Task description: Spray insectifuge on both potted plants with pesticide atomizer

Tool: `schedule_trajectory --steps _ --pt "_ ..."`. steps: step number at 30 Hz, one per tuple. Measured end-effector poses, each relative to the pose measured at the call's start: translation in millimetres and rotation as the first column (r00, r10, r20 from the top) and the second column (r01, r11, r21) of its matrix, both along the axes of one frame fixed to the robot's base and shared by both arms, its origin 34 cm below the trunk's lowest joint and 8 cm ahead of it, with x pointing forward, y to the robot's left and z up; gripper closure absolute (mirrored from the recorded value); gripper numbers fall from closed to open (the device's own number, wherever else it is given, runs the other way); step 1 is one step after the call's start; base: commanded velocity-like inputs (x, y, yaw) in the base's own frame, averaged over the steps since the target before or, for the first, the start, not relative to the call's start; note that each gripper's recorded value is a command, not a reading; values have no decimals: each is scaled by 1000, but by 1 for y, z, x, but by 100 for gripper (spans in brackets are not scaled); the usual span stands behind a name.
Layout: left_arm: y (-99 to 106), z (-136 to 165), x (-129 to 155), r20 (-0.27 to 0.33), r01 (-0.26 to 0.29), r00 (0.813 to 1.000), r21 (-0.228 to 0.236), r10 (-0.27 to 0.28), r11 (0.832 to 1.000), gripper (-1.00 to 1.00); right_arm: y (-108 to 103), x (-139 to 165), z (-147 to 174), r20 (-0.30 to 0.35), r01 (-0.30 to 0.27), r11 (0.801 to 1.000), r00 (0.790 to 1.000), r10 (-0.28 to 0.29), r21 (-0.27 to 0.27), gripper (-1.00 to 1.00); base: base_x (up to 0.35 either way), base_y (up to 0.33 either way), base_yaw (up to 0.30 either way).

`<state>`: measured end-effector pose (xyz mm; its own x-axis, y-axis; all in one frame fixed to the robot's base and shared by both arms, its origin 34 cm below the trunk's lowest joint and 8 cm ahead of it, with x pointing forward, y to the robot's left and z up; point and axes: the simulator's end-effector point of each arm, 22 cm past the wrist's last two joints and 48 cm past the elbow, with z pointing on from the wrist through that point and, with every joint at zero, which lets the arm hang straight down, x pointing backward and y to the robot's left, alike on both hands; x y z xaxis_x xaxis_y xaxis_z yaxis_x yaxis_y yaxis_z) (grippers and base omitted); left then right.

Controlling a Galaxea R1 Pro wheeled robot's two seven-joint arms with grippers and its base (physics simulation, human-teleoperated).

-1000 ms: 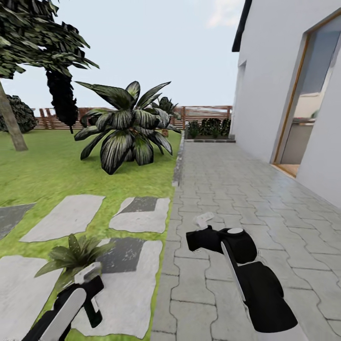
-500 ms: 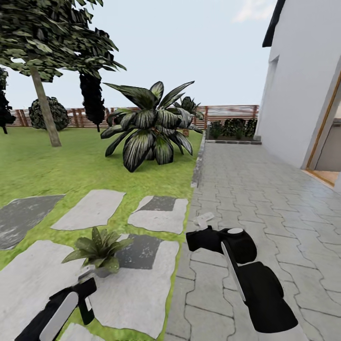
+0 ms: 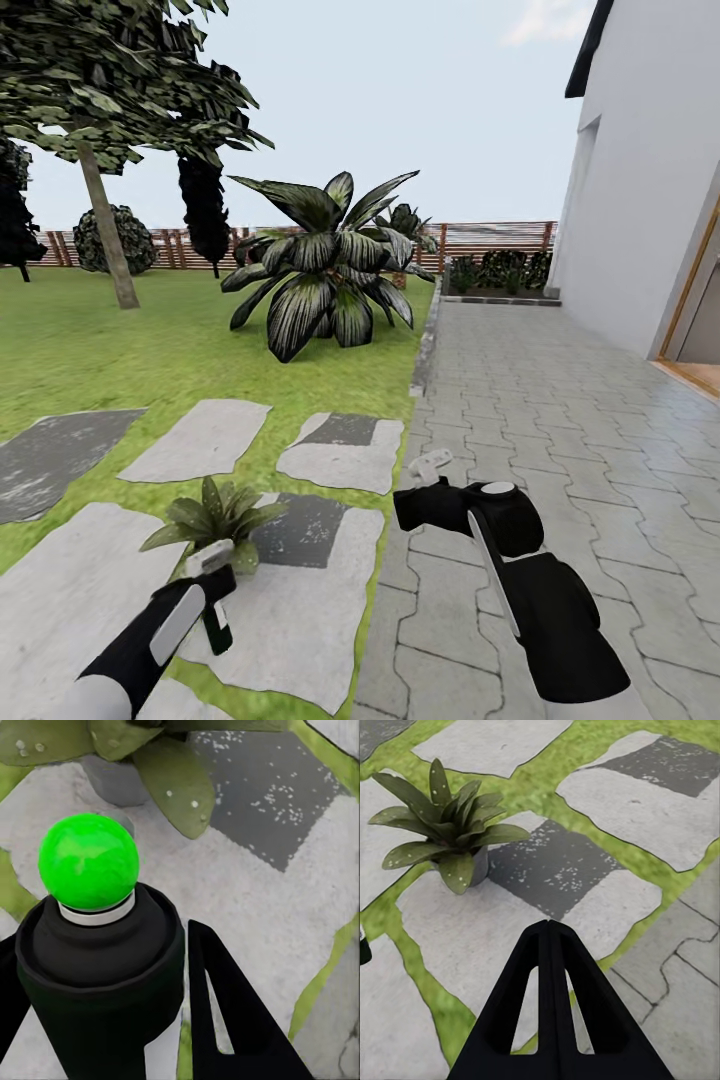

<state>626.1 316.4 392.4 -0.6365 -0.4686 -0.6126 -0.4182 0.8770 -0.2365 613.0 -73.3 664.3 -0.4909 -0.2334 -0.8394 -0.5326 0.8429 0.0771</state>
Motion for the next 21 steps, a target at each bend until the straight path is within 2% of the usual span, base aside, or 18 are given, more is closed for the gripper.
schedule_trajectory --steps 2,4,8,17,21 --pt "6 -3 16 -53 -4 999 -24 2 1000 100 8 -4 -2 0 -23 1000 1000 23 -12 100 0 0 0" --pt "11 -3 20 -72 -15 997 -30 13 999 100 10 -5 -3 0 -28 999 1000 28 -16 100 0 0 0" --pt "8 4 29 -68 -12 998 -35 10 999 100 10 -5 -3 1 -29 999 1000 29 -17 100 96 0 0" --pt "8 5 30 -69 -11 998 -41 8 999 100 10 -5 -2 0 -29 999 1000 29 -15 100 295 0 0" --pt "9 2 25 -93 -10 996 -42 6 999 100 10 -5 -3 0 -30 999 1000 30 -14 100 90 0 0"
